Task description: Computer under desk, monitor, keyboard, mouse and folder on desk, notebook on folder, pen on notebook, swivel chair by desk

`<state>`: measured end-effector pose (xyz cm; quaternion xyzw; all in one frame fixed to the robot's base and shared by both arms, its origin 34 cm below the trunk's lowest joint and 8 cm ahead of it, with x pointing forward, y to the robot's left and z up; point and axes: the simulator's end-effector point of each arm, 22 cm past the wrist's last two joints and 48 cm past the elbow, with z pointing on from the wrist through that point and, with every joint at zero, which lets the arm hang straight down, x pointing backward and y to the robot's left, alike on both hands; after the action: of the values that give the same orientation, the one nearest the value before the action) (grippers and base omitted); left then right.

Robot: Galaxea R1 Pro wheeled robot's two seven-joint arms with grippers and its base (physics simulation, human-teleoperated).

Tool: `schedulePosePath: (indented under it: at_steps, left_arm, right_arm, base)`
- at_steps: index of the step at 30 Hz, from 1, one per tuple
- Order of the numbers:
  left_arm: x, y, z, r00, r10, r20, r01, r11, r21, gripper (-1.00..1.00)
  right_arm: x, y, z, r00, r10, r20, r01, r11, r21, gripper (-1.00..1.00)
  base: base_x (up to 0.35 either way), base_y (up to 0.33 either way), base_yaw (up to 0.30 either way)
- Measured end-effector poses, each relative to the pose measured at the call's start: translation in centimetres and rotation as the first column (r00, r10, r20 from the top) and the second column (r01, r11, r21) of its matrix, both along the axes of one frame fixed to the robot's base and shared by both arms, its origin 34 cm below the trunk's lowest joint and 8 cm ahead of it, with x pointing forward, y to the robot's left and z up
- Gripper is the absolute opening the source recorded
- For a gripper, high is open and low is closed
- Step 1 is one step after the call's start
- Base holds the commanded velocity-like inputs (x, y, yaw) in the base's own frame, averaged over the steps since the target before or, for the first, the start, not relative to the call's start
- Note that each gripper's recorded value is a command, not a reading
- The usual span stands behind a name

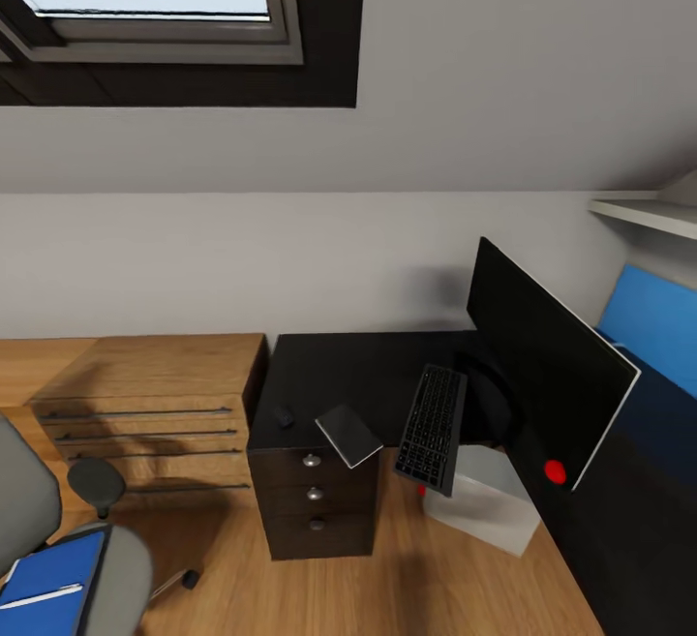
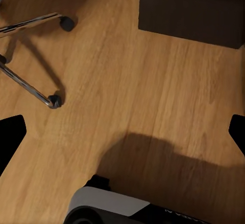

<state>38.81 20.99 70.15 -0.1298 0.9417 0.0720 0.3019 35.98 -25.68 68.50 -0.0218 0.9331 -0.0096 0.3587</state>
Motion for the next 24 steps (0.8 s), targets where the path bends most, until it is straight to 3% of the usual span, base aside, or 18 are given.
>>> schedulePosePath:
  at_steps: [24]
  left_arm:
    - [-0.06,0.11,-0.04,1.0,0.001,-0.001,-0.001,1.0,0.001,1.0]
  right_arm:
    - [-0.07,0.19,-0.03,1.0,0.004,-0.001,-0.004,1.0,0.001,1.0]
  base:
    - [0.0,0.0,-0.026]
